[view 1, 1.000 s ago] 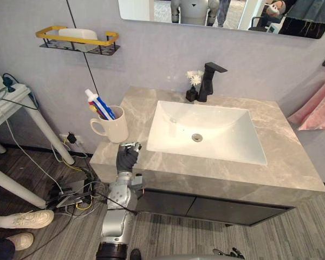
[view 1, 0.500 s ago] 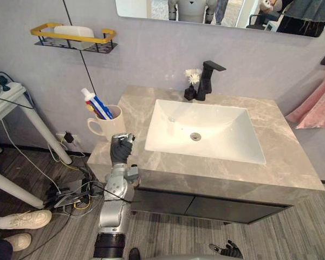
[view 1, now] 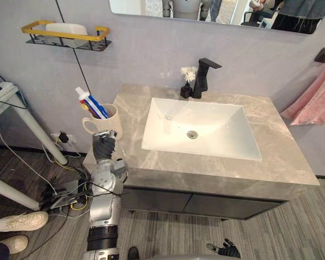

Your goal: Organize washtable

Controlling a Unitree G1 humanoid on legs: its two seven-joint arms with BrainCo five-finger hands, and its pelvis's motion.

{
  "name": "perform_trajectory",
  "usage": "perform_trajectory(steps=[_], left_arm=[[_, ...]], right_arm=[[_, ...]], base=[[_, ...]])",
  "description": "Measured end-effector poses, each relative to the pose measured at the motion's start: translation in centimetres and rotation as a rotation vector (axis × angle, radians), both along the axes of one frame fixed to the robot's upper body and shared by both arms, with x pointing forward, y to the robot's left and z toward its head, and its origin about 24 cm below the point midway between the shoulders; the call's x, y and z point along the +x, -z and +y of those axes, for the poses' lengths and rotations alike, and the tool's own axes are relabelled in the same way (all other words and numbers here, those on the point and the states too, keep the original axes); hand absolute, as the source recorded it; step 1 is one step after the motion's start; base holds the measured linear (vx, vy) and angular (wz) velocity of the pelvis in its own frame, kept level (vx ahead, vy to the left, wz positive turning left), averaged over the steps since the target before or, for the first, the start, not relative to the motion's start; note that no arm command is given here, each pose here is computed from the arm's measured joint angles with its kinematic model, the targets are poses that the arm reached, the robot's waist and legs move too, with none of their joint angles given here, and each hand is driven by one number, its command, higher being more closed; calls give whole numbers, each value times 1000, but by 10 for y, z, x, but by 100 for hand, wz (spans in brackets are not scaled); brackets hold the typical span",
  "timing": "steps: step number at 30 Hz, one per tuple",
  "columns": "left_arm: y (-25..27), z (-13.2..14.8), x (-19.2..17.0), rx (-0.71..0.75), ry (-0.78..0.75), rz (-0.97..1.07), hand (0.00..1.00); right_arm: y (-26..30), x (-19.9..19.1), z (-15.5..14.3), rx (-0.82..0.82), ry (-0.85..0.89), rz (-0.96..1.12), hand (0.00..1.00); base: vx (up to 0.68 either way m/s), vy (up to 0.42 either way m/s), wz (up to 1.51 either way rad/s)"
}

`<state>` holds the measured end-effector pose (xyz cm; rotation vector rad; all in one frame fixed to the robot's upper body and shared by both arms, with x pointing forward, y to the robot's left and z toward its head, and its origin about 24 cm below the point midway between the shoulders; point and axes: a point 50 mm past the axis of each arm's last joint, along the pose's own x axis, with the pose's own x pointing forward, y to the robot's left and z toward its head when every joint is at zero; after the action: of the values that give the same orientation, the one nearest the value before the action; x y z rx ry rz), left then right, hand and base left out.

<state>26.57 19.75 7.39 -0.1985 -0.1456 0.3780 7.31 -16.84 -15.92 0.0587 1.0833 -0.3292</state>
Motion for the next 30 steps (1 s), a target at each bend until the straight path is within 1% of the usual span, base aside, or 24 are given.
perform_trajectory(steps=[7, 11, 16, 19, 25, 30], left_arm=[[0, 3, 1, 30, -10, 19, 100], [5, 11, 0, 37, -59, 49, 100], [7, 18, 0, 60, -85, 69, 100], [5, 17, 7, 55, -78, 70, 100], [2, 27, 22, 64, -78, 84, 100], [12, 29, 22, 61, -84, 126, 100]], right_arm=[[-2, 3, -1, -6, -14, -14, 0], [-2, 3, -1, -5, -16, -15, 0], [-2, 6, 0, -5, -29, -21, 0], [-3, 9, 0, -6, -38, -30, 0], [-4, 13, 0, -7, -54, -43, 0], [-4, 14, -1, -11, -54, -44, 0]], base=[[-14, -4, -9], [-6, -8, -6], [-7, -10, -6], [-10, -7, -3], [1, -10, -4], [3, -1, -1]])
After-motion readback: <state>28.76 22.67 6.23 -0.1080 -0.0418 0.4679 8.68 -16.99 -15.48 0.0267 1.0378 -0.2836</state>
